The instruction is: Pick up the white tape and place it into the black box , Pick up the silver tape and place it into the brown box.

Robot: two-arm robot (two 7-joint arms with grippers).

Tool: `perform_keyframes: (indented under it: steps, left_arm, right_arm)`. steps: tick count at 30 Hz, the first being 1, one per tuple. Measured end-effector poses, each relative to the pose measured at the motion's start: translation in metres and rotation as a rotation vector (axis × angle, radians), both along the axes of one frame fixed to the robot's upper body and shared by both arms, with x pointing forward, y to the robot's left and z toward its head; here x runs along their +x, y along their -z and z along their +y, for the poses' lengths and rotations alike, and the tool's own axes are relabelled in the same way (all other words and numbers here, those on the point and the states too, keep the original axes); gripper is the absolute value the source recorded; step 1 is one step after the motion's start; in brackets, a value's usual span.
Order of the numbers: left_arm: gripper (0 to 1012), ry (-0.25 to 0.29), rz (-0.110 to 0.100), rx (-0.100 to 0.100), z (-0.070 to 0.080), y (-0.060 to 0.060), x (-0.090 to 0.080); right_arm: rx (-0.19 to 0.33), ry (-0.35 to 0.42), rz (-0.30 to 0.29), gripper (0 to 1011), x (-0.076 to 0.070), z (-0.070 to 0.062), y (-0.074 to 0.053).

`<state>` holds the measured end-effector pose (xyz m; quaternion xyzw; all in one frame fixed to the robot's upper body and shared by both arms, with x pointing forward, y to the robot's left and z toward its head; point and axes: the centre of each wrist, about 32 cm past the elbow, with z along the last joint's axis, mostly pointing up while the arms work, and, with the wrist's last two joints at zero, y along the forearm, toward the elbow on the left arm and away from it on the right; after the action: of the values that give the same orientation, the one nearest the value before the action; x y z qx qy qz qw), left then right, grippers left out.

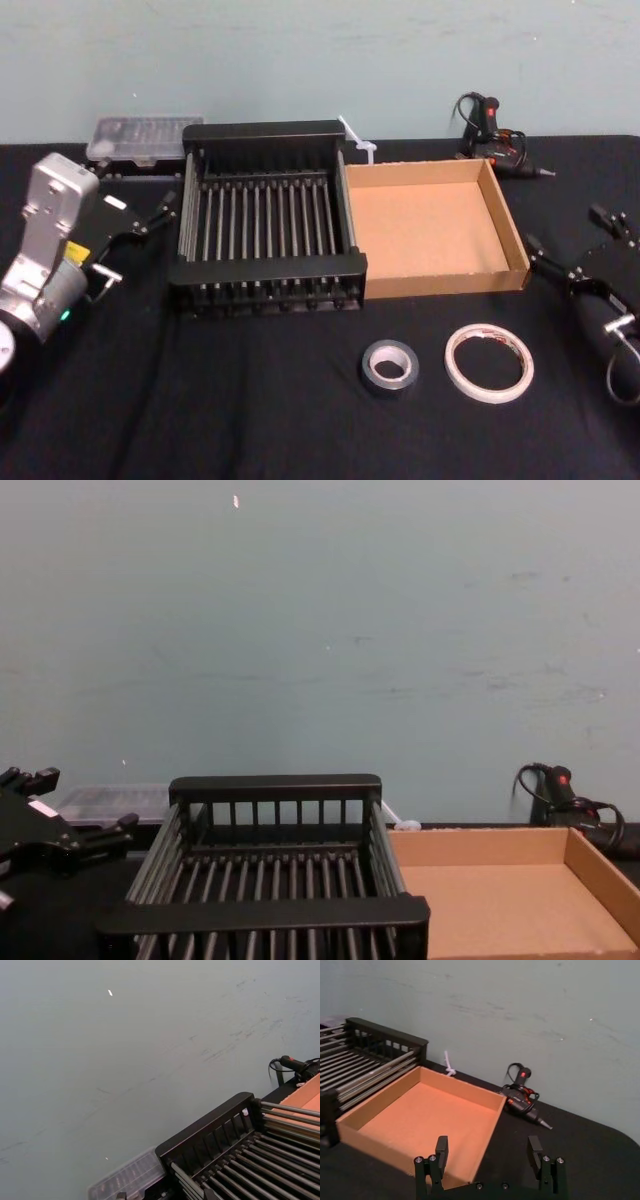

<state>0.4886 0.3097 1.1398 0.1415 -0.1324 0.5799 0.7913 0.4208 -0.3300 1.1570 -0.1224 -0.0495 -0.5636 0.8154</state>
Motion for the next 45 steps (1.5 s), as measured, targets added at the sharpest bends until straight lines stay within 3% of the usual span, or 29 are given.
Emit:
perform_keyframes:
  steps: [13,22,31,45]
  left_arm:
    - [1001,0.0,0.0,0.0,0.0,0.0,0.0]
    - [1001,0.0,0.0,0.0,0.0,0.0,0.0]
    - [1001,0.0,0.0,0.0,0.0,0.0,0.0]
    - [1002,0.0,0.0,0.0,0.0,0.0,0.0]
  right_arm:
    - [0.012,-0.033,0.086,1002,-0.031,0.006,0.0]
    - [0.035,-0.052,0.134,1002,-0.043,0.01,0.002]
    - [0.041,-0.059,0.191,1002,-0.048,0.012,0.004]
    - [0.056,-0.056,0.284,1002,-0.042,0.012,0.013]
